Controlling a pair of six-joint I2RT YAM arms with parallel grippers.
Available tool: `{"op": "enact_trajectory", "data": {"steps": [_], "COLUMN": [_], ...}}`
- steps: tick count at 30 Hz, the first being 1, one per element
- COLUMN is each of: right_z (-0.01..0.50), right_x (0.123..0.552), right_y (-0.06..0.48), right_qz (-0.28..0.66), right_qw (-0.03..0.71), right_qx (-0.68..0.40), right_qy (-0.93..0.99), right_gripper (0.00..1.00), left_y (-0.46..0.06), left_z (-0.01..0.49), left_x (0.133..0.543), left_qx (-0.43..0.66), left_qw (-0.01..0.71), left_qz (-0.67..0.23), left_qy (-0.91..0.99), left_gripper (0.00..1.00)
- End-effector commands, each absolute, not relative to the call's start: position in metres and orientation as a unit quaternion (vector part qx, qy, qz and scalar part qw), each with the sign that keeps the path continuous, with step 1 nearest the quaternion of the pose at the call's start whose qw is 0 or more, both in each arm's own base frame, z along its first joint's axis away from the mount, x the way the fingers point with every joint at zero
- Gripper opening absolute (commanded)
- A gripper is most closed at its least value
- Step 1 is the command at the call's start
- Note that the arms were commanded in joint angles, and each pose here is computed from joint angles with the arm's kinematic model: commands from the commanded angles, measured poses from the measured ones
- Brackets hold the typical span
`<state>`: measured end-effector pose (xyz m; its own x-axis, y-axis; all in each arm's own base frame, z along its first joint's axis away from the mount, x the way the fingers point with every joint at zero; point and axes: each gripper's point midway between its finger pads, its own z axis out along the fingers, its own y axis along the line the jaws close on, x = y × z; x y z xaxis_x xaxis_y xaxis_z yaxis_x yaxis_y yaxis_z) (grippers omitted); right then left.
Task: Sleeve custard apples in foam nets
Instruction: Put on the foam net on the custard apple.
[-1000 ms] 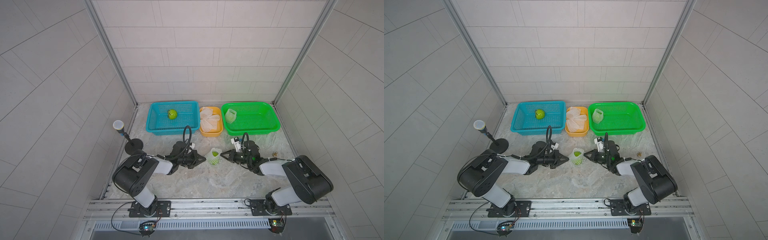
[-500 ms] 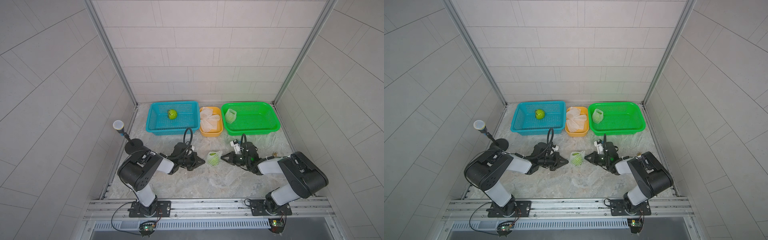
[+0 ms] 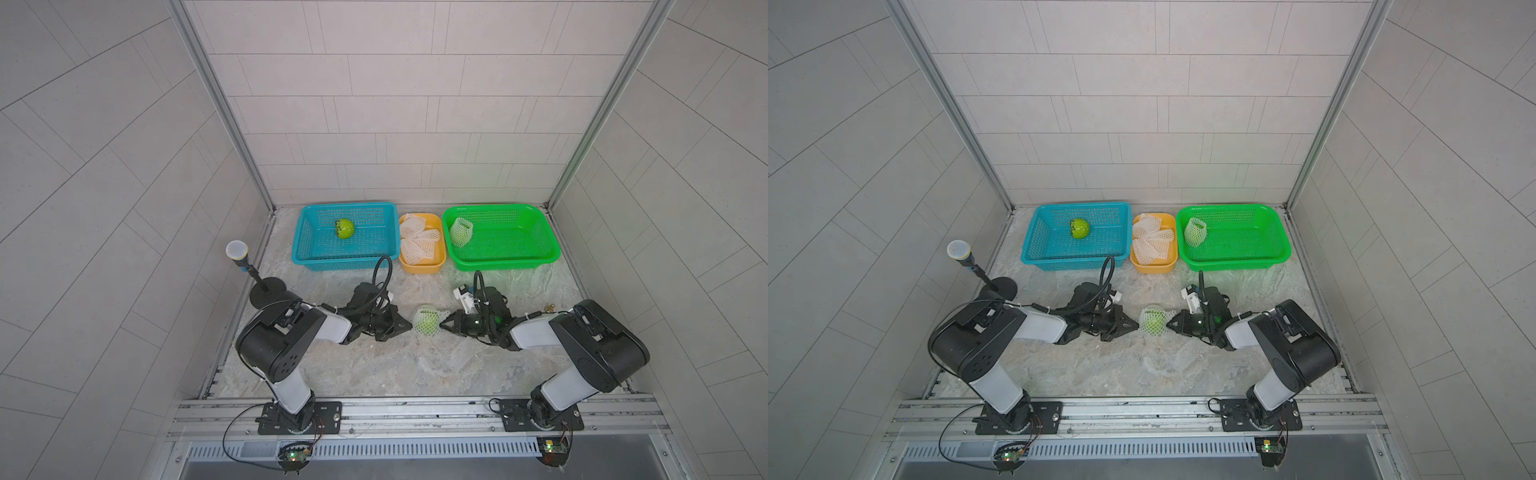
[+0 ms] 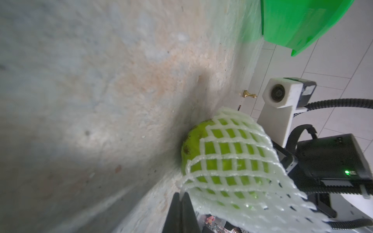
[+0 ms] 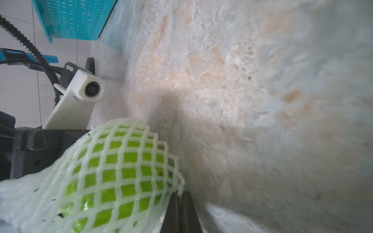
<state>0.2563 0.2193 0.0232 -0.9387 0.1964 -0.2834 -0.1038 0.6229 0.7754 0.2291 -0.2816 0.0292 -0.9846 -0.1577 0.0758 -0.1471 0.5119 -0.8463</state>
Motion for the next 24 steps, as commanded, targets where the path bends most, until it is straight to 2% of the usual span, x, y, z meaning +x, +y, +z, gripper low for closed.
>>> {"op": "enact_trajectory", "data": {"steps": [1, 7, 24], "right_z": [0.021, 0.011, 0.033], "right_x": [0.261, 0.256, 0.282], "right_y": [0.219, 0.213, 0.217], "right_qz": [0.42, 0.362, 0.386], "right_qw": [0.185, 0.187, 0.231], "right_qx": [0.022, -0.006, 0.041], "right_qy": [0.888, 0.913, 0.892], "right_gripper": [0.0, 0.0, 0.0], "left_y": [-0.278, -0.276, -0.281], "left_z": [0.025, 0.022, 0.047], "left_x": [0.224, 0.222, 0.243], "left_qx": [-0.066, -0.057, -0.07], "left_qw": [0.005, 0.006, 0.055], "left_qz": [-0.459, -0.443, -0.465], "left_qy": [0.886, 0.895, 0.881], "left_gripper": [0.01, 0.01, 0.04]}}
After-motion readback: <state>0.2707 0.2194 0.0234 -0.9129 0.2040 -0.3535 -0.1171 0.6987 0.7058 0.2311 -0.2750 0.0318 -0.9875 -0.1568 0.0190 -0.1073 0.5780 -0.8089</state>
